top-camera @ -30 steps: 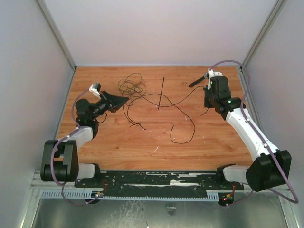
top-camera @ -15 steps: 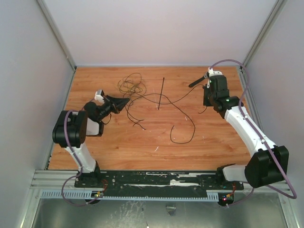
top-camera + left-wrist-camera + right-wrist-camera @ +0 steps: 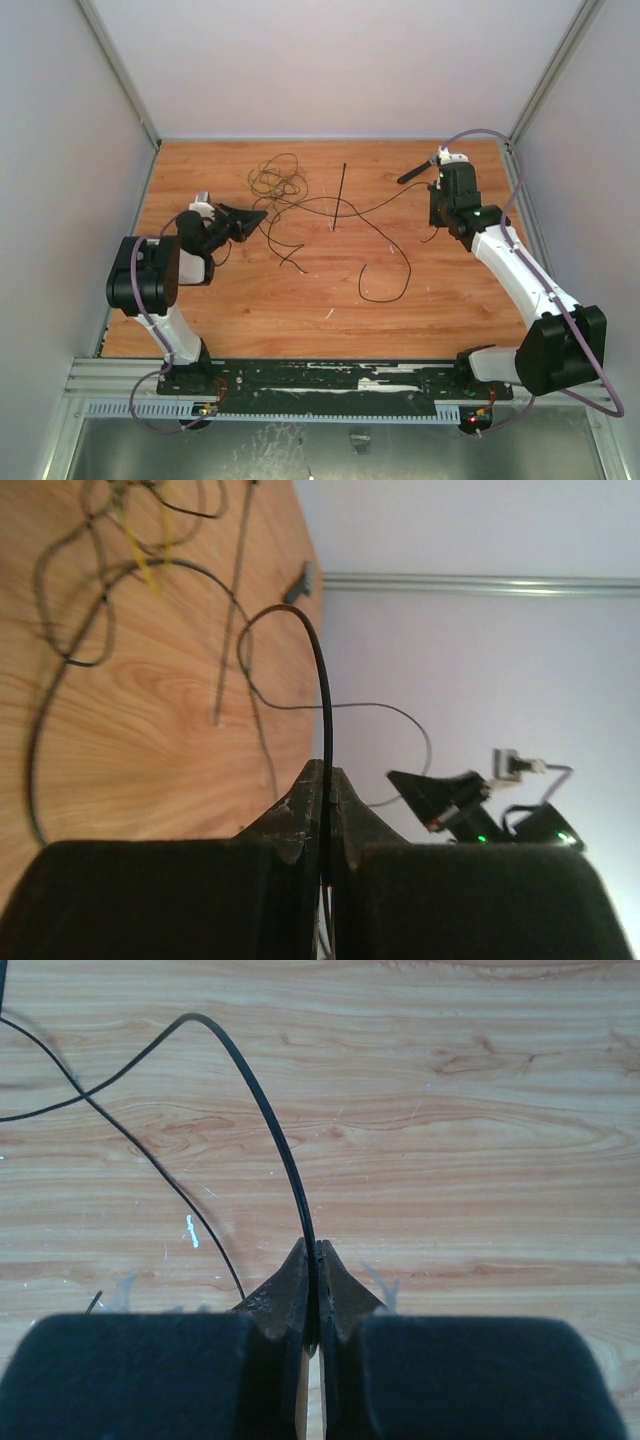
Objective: Zip-tie the wires
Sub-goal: Place the cable at the center of the board.
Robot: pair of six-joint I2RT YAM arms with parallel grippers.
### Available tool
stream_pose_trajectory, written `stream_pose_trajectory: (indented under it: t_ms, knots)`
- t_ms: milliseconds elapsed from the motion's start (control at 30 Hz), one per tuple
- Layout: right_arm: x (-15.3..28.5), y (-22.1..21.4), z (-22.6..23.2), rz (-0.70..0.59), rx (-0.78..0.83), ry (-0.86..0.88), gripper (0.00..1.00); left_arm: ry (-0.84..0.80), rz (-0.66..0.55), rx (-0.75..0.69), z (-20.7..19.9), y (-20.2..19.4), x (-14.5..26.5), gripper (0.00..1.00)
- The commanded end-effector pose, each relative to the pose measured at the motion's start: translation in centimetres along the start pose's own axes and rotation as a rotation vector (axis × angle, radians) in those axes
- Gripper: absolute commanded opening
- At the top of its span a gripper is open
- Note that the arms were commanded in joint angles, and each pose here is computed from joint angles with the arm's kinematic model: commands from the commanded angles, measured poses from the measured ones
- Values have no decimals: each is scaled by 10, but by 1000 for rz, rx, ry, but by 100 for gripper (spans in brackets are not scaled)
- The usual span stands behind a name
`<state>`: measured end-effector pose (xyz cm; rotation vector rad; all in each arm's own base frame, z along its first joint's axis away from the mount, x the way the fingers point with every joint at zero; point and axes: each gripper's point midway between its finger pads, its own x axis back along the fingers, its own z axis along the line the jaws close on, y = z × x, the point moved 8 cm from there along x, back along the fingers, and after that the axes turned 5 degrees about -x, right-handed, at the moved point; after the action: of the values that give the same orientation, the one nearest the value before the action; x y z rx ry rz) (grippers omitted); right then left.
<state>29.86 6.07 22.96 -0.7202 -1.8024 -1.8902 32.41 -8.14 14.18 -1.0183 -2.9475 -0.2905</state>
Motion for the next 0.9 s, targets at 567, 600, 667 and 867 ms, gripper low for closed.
stream_pose_trajectory:
  t_ms: [567, 600, 667, 867]
  knots:
    - [-9, -29, -24, 23, -18, -136, 0, 434, -79, -343, 41, 58, -17, 29]
    - [-8, -28, -27, 17, -27, -146, 0, 445, -83, -348, 42, 60, -17, 30]
    - [-4, -23, -35, -4, -52, -162, 0, 476, -90, -357, 46, 63, -15, 30]
    - [2, -14, -33, -44, -84, -85, 0, 503, -100, -375, 47, 62, -9, 33]
